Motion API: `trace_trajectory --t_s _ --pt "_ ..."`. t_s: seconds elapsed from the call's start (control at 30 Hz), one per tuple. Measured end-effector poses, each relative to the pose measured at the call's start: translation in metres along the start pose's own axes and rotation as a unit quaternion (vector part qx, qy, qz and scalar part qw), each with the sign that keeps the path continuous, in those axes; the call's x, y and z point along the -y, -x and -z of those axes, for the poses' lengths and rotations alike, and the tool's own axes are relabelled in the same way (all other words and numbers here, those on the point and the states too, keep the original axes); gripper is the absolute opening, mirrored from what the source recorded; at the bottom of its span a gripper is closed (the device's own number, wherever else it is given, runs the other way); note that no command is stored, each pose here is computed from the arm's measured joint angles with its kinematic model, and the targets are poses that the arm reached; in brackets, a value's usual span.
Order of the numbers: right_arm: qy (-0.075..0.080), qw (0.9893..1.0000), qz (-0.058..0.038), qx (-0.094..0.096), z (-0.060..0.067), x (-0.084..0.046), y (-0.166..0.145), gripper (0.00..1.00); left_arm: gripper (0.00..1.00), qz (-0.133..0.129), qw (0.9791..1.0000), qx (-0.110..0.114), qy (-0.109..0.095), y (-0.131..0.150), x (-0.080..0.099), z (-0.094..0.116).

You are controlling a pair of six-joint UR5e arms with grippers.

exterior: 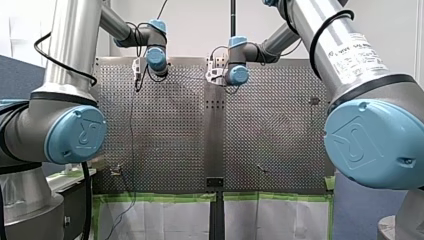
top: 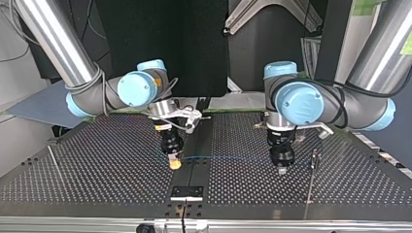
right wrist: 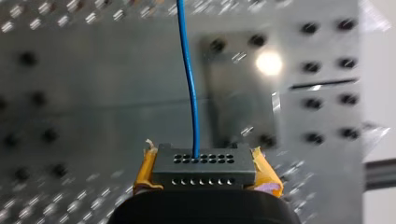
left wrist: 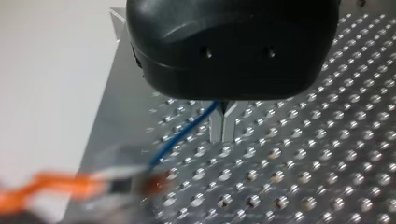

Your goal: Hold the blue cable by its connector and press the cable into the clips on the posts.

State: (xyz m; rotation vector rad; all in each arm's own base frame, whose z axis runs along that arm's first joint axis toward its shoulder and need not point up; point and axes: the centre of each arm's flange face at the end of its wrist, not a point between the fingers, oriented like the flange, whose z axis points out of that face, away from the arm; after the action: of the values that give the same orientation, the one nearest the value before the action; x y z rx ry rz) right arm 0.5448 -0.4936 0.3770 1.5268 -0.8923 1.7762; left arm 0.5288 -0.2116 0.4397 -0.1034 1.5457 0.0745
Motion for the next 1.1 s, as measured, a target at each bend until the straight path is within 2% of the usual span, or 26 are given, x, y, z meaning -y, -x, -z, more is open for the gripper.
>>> trace_trajectory --t_s 0.2,0.43,0.53,0.7,0.93,1.1 --pt "0.030 0.9993 0.0023 0.022 0.012 -0.007 0.026 0.00 0.00 0.002 0.9999 -0.001 -0.010 -0.020 0.010 0.009" --pt "0.059 0.9972 0.0065 0.045 0.028 -0.010 0.055 0.00 0.00 0.005 0.9998 -0.002 -0.020 -0.050 0.021 0.024" --pt "0.063 0.9969 0.0065 0.047 0.034 -0.010 0.065 0.00 0.00 0.006 0.9997 -0.004 -0.024 -0.065 0.024 0.029" --pt "0.064 0.9968 0.0059 0.048 0.041 -0.011 0.081 0.00 0.00 -0.002 0.9994 -0.021 -0.029 -0.101 0.031 0.034" --pt "0.065 0.9967 0.0068 0.048 0.055 -0.012 0.106 0.00 0.00 -0.006 0.9979 -0.049 -0.042 -0.157 0.044 0.046" --pt "0.070 0.9964 0.0078 0.048 0.064 -0.015 0.122 0.00 0.00 -0.010 0.9968 -0.063 -0.048 -0.188 0.047 0.056"
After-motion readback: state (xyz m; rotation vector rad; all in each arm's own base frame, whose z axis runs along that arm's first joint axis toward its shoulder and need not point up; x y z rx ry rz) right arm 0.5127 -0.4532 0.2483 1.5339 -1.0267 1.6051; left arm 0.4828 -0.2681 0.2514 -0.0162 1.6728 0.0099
